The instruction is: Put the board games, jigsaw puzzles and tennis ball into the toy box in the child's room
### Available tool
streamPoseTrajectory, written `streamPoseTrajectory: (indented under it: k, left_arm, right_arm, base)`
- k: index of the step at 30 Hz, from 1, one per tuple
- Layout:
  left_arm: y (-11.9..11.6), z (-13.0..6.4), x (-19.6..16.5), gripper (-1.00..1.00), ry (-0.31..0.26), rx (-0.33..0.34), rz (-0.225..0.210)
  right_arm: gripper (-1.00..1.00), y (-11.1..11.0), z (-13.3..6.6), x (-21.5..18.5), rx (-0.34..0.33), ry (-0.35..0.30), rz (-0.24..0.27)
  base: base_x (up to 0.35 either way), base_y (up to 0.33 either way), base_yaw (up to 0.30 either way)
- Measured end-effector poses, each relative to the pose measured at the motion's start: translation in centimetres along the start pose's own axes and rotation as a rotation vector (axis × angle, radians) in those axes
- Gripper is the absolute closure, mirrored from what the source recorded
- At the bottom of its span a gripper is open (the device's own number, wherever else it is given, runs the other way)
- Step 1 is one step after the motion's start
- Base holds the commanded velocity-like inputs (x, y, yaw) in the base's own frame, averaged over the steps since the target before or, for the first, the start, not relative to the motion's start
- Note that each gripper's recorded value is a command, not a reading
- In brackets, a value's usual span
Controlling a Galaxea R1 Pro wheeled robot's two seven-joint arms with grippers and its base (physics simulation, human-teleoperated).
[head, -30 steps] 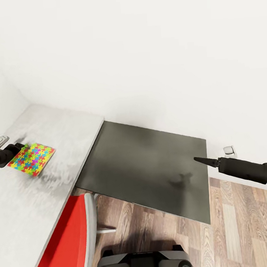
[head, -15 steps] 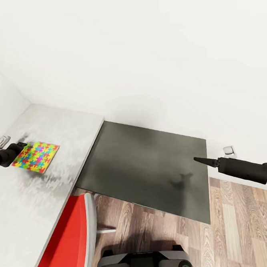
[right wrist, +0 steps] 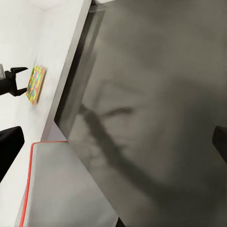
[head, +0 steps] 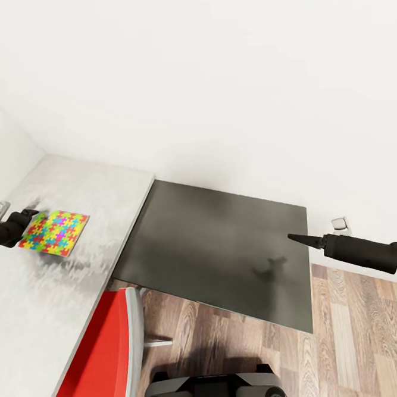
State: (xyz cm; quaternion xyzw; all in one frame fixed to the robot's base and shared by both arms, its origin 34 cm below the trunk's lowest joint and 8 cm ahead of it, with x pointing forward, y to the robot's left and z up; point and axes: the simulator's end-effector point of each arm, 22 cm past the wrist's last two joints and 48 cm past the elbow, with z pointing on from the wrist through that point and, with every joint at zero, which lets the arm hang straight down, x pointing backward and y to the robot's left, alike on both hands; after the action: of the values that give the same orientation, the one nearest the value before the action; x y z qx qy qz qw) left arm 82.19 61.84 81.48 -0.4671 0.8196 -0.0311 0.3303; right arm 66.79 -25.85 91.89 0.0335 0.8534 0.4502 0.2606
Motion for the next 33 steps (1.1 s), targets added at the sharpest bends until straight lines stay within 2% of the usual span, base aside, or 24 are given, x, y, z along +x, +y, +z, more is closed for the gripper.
streamPoseTrajectory:
  k: [15,26,33]
  left_arm:
    - [-1.2,-0.1,0.5,-1.00,0.026,0.058,-0.025]
    - [-2.1,-0.2,0.8,-1.00,0.045,0.099,-0.083]
    - [-2.2,-0.2,0.8,-1.00,0.047,0.104,-0.091]
  right_arm:
    - [-1.00,0.0,0.0,0.0,0.001,0.000,0.000]
    - [-1.00,0.0,0.0,0.0,0.001,0.000,-0.001]
    - [-1.00,0.0,0.0,0.0,0.000,0.000,0.000]
  base:
    - [0.000,0.000,0.000]
    - [0.000,0.000,0.000]
    - [0.000,0.000,-0.035]
